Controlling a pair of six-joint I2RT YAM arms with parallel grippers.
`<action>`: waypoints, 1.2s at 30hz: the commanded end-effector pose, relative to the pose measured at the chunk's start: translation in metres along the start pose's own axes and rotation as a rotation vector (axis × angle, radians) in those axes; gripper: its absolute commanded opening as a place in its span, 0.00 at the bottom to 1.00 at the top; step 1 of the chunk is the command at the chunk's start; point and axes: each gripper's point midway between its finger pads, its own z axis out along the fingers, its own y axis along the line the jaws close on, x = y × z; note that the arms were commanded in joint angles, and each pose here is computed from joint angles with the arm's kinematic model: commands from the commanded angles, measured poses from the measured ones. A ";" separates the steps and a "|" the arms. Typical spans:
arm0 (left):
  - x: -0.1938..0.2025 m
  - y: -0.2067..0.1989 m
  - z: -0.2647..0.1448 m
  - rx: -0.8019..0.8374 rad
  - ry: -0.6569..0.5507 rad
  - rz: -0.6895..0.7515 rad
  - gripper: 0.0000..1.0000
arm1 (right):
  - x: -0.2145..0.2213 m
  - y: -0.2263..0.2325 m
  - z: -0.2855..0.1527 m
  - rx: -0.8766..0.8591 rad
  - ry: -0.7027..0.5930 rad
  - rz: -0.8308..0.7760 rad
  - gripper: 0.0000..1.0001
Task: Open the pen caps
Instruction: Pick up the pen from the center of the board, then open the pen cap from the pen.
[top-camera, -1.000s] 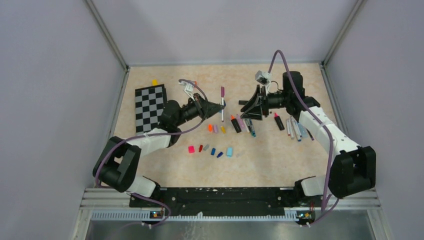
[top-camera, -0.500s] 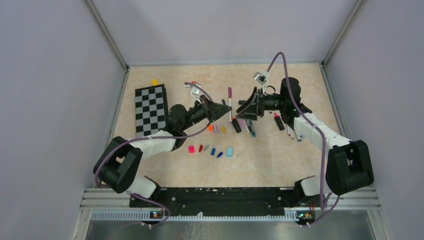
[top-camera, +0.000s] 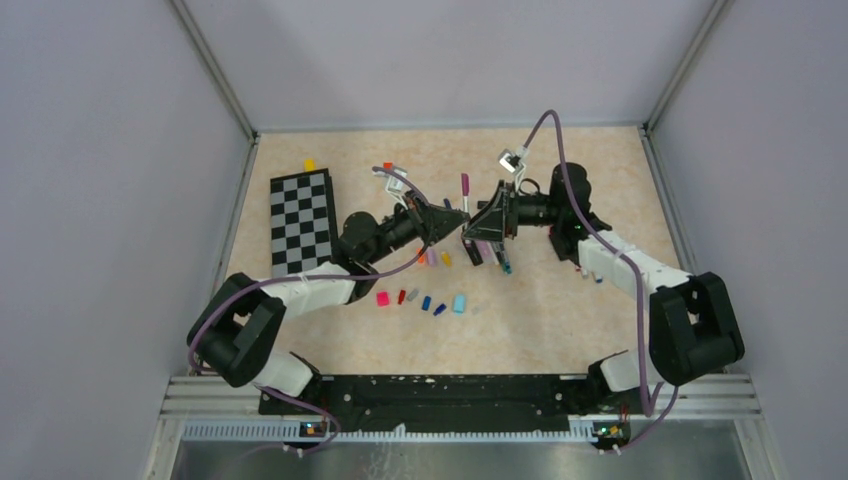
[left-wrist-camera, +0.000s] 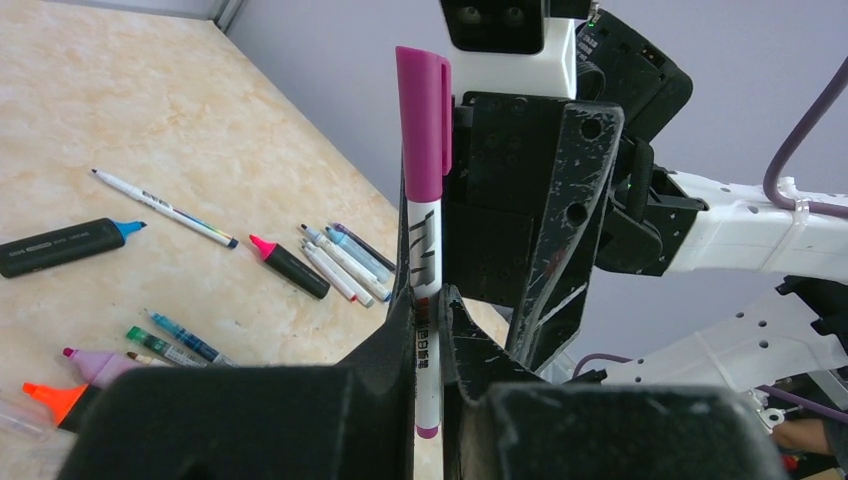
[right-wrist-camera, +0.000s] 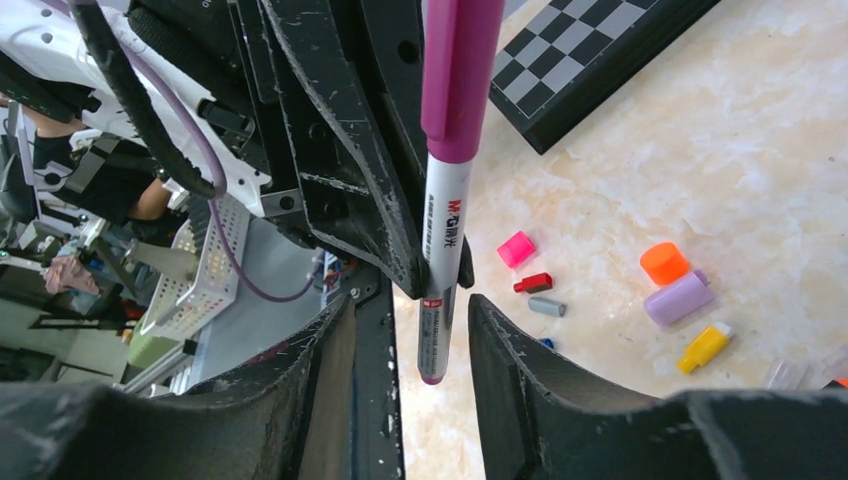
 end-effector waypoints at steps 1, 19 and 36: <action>-0.027 -0.028 0.007 0.081 -0.083 0.065 0.00 | -0.003 0.002 0.006 -0.007 -0.016 -0.027 0.41; -0.030 -0.030 -0.002 0.071 -0.097 0.165 0.55 | 0.004 0.013 0.004 -0.065 0.058 -0.123 0.00; -0.038 -0.046 -0.020 0.307 -0.001 0.115 0.84 | 0.018 0.037 -0.003 -0.217 0.123 -0.176 0.00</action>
